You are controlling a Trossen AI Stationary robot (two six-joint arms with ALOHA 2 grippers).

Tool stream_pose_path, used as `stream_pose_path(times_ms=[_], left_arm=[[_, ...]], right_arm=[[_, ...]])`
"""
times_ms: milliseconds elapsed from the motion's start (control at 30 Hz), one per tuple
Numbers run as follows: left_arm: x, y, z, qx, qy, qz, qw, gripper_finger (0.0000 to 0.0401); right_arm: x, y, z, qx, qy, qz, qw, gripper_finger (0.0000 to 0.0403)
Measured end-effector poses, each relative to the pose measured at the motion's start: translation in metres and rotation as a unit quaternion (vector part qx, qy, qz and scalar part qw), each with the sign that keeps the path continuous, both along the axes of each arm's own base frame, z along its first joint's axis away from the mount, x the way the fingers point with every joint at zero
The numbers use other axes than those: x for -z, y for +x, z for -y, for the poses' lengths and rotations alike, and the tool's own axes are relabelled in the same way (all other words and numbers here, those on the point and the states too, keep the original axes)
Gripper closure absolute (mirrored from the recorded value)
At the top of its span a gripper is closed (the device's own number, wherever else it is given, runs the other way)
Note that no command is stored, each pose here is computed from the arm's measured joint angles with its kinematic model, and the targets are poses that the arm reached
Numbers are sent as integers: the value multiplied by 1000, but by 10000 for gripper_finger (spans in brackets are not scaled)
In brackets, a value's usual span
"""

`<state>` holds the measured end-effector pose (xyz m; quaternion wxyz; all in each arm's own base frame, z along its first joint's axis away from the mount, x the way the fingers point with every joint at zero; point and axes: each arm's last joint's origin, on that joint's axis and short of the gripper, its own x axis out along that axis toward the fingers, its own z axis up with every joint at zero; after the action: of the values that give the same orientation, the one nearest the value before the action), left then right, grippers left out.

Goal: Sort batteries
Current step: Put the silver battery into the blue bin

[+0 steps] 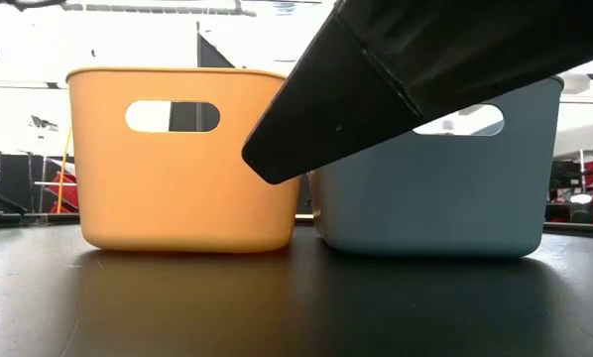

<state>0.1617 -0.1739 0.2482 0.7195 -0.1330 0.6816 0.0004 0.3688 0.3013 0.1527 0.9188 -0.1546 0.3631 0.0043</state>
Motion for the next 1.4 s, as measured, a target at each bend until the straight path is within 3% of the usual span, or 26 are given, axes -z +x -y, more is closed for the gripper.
stream_pose_path(times_ms=[233, 567, 833, 1067, 1233, 1400], left_arm=[[-28, 4, -3, -1, -40, 158, 987, 211], [-52, 26, -5, 66, -33, 349, 934, 211], [-73, 62, -23, 78, 57, 502, 860, 211], [-86, 95, -58, 25, 160, 573, 804, 211], [-73, 133, -75, 29, 166, 590, 790, 211], [-47, 165, -96, 23, 185, 576, 796, 211]], right_arm=[[0, 0, 0, -4, -4, -1, 1000, 293], [4, -14, -4, -19, -38, -43, 998, 293], [-1, -44, -8, 6, -53, -98, 994, 293], [-17, -72, -7, 55, -53, -133, 988, 293], [-37, -91, -5, 87, -39, -138, 986, 293], [-72, -118, -9, 74, -16, -118, 990, 293]])
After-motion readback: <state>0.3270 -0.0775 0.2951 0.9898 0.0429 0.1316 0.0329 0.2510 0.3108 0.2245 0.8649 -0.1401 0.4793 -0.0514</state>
